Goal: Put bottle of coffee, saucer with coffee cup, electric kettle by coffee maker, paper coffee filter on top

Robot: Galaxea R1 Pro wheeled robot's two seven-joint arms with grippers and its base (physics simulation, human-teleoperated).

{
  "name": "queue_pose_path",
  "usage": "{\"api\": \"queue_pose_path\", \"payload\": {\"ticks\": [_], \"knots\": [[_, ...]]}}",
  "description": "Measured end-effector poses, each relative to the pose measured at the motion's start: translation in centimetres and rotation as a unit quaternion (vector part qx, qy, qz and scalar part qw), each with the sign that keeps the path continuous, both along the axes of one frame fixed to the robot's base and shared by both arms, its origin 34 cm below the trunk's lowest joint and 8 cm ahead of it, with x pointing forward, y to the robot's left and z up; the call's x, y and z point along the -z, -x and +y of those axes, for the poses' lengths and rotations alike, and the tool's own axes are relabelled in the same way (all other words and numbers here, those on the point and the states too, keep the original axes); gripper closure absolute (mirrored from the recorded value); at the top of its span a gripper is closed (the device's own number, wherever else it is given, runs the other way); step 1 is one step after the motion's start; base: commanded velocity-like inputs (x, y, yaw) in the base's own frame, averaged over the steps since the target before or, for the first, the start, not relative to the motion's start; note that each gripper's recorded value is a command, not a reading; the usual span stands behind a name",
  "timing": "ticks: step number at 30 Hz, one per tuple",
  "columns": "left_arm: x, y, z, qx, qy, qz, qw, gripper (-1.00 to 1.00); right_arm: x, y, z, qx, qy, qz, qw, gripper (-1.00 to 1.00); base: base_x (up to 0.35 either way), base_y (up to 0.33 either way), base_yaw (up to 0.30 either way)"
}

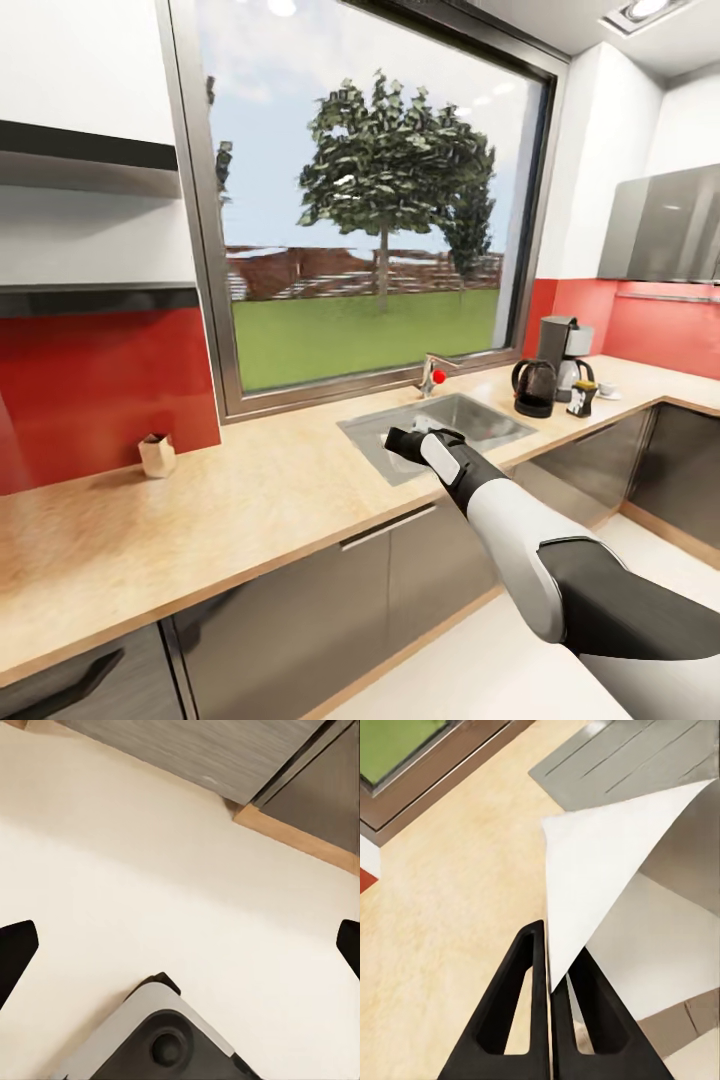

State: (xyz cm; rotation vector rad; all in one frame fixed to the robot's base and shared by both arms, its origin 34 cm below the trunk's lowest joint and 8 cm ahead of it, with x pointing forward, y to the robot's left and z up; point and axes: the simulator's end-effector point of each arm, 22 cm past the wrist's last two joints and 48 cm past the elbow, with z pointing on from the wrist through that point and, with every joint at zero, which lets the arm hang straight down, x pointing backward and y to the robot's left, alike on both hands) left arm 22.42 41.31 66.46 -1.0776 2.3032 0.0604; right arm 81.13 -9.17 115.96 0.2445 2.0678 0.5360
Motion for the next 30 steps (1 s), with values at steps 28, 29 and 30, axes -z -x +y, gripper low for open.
{"api": "queue_pose_path", "payload": {"ticks": [28, 29, 30], "knots": [[-0.3, -0.9, -0.3, 0.0, 0.003, -0.014, 0.9999, -1.0, -2.0, 0.5, 0.0, 0.0, 0.0, -0.014, 0.9999, 1.0, 0.0, 0.0, -0.262], [-0.3, -1.0, -0.4, 0.0, 0.003, -0.014, 0.9999, -1.0, -2.1, 0.5, 0.0, 0.0, 0.0, -0.015, 0.9999, 1.0, 0.0, 0.0, -0.255], [-0.3, -1.0, -0.3, 0.0, 0.003, -0.015, 0.9999, -1.0, -2.2, 0.5, 0.0, 0.0, 0.0, -0.015, 0.9999, 1.0, 0.0, 0.0, -0.255]]}}
